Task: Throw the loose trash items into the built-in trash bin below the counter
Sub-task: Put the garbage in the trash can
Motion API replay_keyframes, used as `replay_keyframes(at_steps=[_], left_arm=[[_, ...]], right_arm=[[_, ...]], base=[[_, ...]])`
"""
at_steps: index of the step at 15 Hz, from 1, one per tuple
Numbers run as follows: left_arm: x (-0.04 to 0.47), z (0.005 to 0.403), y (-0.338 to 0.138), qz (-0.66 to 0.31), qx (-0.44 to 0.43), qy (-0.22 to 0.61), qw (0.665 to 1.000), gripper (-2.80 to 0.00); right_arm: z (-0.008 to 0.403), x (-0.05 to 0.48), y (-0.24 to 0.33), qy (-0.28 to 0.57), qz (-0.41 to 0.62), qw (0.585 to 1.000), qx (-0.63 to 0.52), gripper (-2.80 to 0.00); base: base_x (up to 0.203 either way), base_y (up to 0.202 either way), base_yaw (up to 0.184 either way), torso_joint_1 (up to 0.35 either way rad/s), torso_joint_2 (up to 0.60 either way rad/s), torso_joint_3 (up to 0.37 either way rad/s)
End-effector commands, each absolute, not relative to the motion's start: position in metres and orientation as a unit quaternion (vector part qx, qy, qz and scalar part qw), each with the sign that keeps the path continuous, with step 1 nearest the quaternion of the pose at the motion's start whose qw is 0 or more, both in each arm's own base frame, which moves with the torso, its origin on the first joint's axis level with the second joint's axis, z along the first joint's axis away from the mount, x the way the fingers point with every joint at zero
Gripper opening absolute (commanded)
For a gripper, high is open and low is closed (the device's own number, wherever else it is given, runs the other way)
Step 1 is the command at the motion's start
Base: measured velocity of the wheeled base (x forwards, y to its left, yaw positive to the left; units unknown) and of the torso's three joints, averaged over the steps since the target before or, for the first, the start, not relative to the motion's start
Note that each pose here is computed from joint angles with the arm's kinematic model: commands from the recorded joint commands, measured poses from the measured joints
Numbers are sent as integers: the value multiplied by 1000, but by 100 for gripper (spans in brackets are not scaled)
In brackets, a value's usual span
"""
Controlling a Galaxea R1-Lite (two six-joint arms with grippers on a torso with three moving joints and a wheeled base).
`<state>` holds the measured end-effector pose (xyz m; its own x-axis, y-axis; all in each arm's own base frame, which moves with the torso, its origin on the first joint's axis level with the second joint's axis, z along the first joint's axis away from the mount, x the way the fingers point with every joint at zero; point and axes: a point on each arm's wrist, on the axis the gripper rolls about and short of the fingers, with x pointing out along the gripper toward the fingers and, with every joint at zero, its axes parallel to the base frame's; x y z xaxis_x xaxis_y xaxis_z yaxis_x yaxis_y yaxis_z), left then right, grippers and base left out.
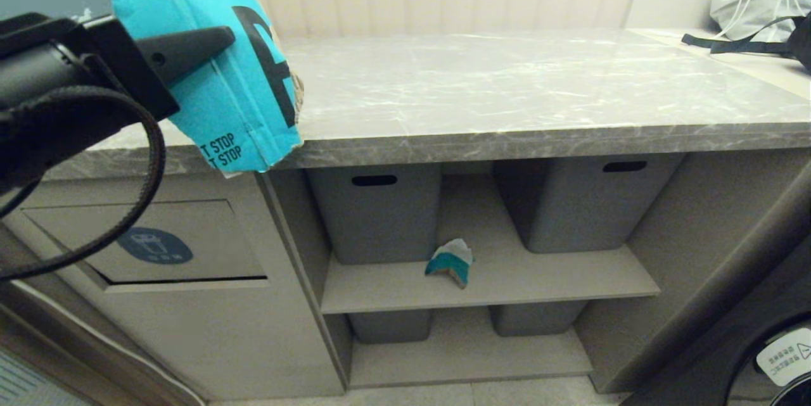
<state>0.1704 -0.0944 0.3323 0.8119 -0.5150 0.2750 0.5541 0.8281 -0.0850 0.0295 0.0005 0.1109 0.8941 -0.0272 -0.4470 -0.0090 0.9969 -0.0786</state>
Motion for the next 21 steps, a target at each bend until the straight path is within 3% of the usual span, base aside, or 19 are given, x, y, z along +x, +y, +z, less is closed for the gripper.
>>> replay_keyframes(at_steps=[1, 3, 8, 12, 15, 21], left_arm=[[176, 329, -98, -283, -80, -114, 949, -280], [183, 334, -101, -283, -81, -120, 948, -280], [186, 339, -98, -270, -71, -129, 952, -280], [176, 297, -70, -199, -15, -86, 976, -280], [140, 280, -34, -125, -54, -87, 987, -280], [65, 260, -12, -95, -87, -112, 985, -280]], right_arm=[[106, 30, -3, 257, -73, 963, -28, -280], [99, 25, -6, 271, -120, 955, -15, -280], [83, -9, 1, 135, 6, 990, -43, -280], [76, -26, 1, 31, 29, 997, -60, -280], [76, -27, 1, 30, 29, 997, -63, -280], [76, -27, 1, 31, 29, 997, -63, -280]], base=[[0, 0, 0, 0, 0, 0], [0, 0, 0, 0, 0, 0], [0, 0, 0, 0, 0, 0], [0, 0, 0, 0, 0, 0], [0, 0, 0, 0, 0, 0], [0, 0, 0, 0, 0, 0]])
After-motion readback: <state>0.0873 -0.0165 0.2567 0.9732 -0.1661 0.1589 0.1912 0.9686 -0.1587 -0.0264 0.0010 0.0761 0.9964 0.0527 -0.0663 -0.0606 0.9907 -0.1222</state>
